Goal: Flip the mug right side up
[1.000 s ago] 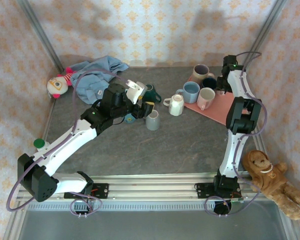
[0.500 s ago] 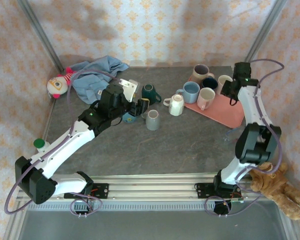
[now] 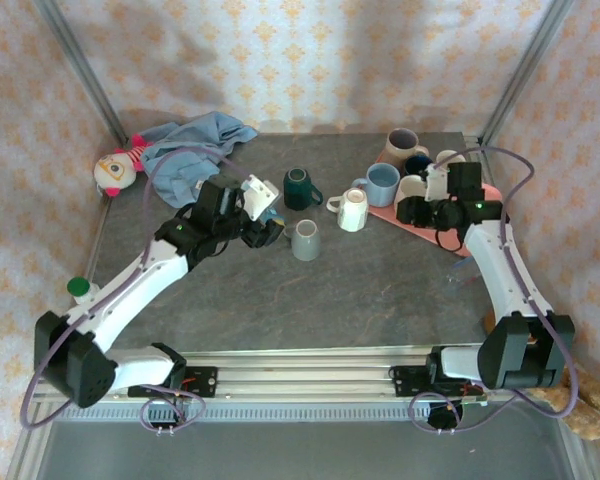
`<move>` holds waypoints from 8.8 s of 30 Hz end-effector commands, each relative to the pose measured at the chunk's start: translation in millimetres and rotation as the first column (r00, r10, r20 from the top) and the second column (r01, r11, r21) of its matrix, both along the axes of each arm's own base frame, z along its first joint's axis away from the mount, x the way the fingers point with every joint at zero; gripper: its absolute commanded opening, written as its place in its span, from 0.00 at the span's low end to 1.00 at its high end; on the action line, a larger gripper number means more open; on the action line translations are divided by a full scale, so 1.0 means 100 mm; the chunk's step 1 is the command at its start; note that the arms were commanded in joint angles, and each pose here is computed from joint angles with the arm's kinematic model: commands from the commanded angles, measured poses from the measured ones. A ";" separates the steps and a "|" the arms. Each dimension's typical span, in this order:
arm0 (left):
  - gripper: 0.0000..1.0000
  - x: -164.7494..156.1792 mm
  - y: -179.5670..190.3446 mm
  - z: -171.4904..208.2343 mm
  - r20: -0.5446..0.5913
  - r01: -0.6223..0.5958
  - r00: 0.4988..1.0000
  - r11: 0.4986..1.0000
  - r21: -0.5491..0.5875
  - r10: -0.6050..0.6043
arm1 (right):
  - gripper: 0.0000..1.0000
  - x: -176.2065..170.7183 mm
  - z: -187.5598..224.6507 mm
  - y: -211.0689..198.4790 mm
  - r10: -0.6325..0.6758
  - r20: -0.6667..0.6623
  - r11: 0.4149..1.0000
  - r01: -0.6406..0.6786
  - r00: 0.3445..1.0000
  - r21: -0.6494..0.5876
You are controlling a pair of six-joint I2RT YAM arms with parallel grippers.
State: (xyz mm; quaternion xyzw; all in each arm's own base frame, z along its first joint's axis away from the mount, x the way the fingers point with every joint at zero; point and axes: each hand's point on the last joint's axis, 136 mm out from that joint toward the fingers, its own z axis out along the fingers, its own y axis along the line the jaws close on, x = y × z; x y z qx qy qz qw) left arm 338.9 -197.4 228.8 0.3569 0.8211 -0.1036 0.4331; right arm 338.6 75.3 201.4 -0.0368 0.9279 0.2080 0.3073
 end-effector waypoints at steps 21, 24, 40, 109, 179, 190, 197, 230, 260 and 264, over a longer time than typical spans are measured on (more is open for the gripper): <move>0.66 0.59 -0.27 -0.99 -0.139 0.501 0.857 0.739 0.451 -0.496 | 0.48 -0.16 -0.09 0.60 0.247 -0.002 0.968 -0.247 0.969 0.051; 0.65 0.62 -0.27 -1.07 -0.167 0.517 0.849 0.720 0.463 -0.502 | 0.48 -0.11 -0.07 0.60 0.236 -0.014 0.970 -0.235 0.972 0.055; 0.61 0.43 -0.60 -1.22 -0.200 0.595 0.802 0.722 0.354 -0.563 | 0.48 -0.12 -0.04 0.57 0.217 -0.013 0.975 -0.217 0.976 0.043; 0.00 0.16 -0.77 0.01 0.066 0.187 0.981 0.975 -0.122 -0.180 | 0.47 -0.31 0.42 0.85 0.299 0.148 0.918 -0.327 0.943 0.225; 0.00 -0.28 -0.81 2.88 0.447 0.380 0.892 0.646 -0.662 -0.066 | 0.52 -0.45 2.18 1.76 0.411 0.683 0.519 -0.771 0.604 0.369; 0.00 -0.34 -0.77 2.94 0.453 0.388 0.890 0.625 -0.678 -0.062 | 0.49 -0.42 2.21 1.69 0.449 0.686 0.508 -0.795 0.573 0.331; 0.00 -0.36 -0.78 2.99 0.446 0.393 0.892 0.599 -0.698 -0.066 | 0.51 -0.42 2.28 1.65 0.449 0.700 0.503 -0.804 0.556 0.316; 0.00 -0.24 -0.89 2.92 0.404 0.381 0.911 0.537 -0.752 -0.081 | 0.47 -0.54 2.78 1.75 0.399 0.762 0.445 -0.834 0.510 0.325; 0.00 -0.01 -0.86 2.54 0.311 0.265 0.950 0.532 -0.804 -0.003 | 0.10 -0.46 3.00 1.73 0.247 0.794 0.408 -0.803 0.556 0.435; 0.00 0.04 -0.86 2.49 0.300 0.247 0.954 0.541 -0.804 0.010 | 0.00 -0.47 3.01 1.72 0.246 0.802 0.417 -0.806 0.545 0.420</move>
